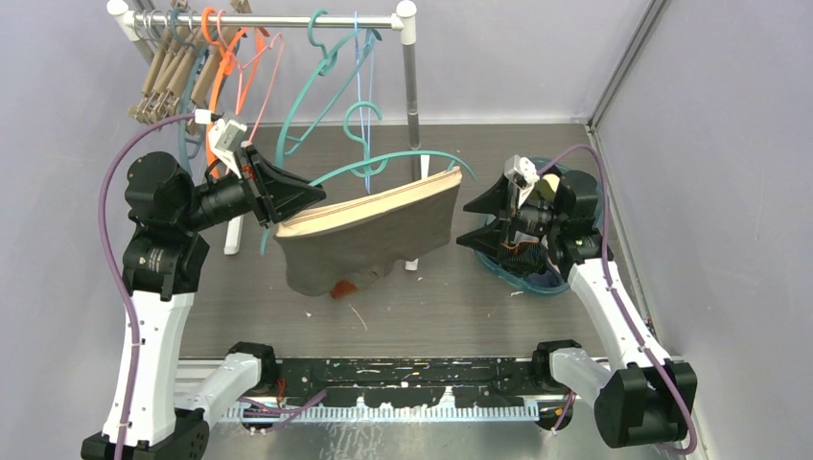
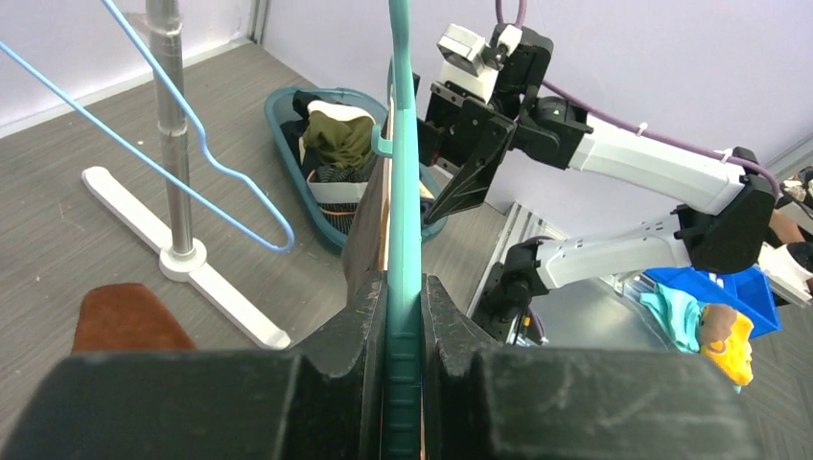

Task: Remove the underwear clipped to the hanger
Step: Remove the underwear from the hanger.

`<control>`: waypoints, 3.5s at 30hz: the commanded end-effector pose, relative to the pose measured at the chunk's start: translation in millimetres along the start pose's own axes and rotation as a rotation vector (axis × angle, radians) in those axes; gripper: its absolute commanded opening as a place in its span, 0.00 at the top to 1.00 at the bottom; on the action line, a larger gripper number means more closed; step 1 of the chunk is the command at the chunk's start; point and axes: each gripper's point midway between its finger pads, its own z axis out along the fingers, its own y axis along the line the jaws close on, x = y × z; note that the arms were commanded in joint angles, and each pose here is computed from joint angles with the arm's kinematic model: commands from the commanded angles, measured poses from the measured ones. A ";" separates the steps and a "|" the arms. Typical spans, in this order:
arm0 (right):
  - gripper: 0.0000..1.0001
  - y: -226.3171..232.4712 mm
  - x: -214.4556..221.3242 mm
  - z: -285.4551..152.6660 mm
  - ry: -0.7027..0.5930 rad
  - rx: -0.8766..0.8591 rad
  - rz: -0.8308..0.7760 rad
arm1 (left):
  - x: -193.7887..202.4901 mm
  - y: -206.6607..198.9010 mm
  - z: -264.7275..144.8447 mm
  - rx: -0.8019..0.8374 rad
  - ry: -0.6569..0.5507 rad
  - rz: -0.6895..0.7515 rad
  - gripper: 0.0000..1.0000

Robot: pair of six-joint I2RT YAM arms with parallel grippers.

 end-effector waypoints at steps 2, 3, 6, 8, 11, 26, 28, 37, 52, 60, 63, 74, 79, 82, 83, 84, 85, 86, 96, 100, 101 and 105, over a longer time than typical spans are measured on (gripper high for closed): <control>0.07 7.0 -37.8 12.5 -0.068 -0.031 -0.109 | -29.0 -25.8 -4.6 0.061 -0.088 0.038 1.00; 0.08 9.8 -38.5 14.9 -0.073 -0.042 -0.118 | -27.4 -26.8 -5.4 0.063 -0.092 0.030 1.00; 0.10 16.3 -40.7 19.5 -0.091 -0.067 -0.123 | -23.2 -26.9 -6.0 0.066 -0.095 0.002 1.00; 0.12 17.3 -43.9 21.6 -0.098 -0.073 -0.113 | -21.7 -29.3 -6.8 0.078 -0.094 -0.008 1.00; 0.15 17.5 -50.1 24.6 -0.105 -0.088 -0.098 | -20.5 -31.4 -7.4 0.090 -0.093 -0.016 1.00; 0.41 44.6 -61.0 18.8 -0.160 -0.159 -0.111 | -11.7 -26.1 -6.5 0.098 -0.087 -0.053 1.00; 0.48 47.1 -62.1 18.1 -0.171 -0.165 -0.105 | -11.4 -25.1 -6.0 0.098 -0.090 -0.053 1.00; 0.71 45.9 -60.4 12.7 -0.181 -0.136 -0.113 | -8.5 -22.4 -7.4 0.092 -0.097 -0.052 1.00; 0.99 37.1 -56.9 4.7 -0.176 -0.093 -0.091 | -11.1 -23.2 -11.4 0.087 -0.113 -0.016 1.00; 0.99 22.3 -57.0 -3.1 -0.179 -0.037 -0.078 | -12.4 -29.5 -15.4 0.099 -0.110 0.012 1.00; 0.99 15.9 -56.8 -6.8 -0.183 -0.007 -0.076 | -14.4 -30.2 -16.1 0.095 -0.115 0.018 1.00; 0.99 -3.8 -57.1 -19.5 -0.202 0.086 -0.058 | -19.0 -35.8 -23.6 0.046 -0.109 0.099 1.00; 0.99 -11.4 -55.9 -23.1 -0.207 0.116 -0.048 | -21.2 -36.8 -27.7 0.011 -0.105 0.133 1.00; 0.99 -13.2 -55.5 -23.8 -0.209 0.125 -0.046 | -22.6 -36.6 -29.9 -0.011 -0.108 0.143 1.00; 0.99 -13.9 -54.4 -24.0 -0.208 0.126 -0.046 | -22.5 -36.9 -30.4 -0.013 -0.106 0.146 1.00; 0.99 -14.5 -54.0 -24.0 -0.206 0.127 -0.043 | -22.2 -36.4 -30.1 -0.014 -0.104 0.144 1.00; 0.99 -14.6 -53.8 -23.9 -0.206 0.127 -0.041 | -22.5 -36.8 -30.2 -0.013 -0.104 0.145 1.00; 0.99 -15.1 -53.3 -23.8 -0.206 0.128 -0.040 | -21.9 -36.0 -29.8 -0.012 -0.102 0.141 1.00; 0.99 -8.2 -50.5 -15.6 -0.195 0.088 -0.042 | -5.0 -17.9 -21.1 0.000 -0.052 0.083 1.00; 0.99 -9.4 -53.3 -13.7 -0.197 0.089 -0.027 | 2.5 -10.0 -18.7 -0.010 -0.022 0.081 1.00; 0.99 -10.9 -53.8 -13.4 -0.198 0.094 -0.018 | 4.9 -8.1 -17.8 -0.014 -0.011 0.074 1.00; 0.99 -20.6 -54.3 -11.9 -0.202 0.125 0.026 | 13.1 -1.3 -14.3 -0.022 0.025 0.078 1.00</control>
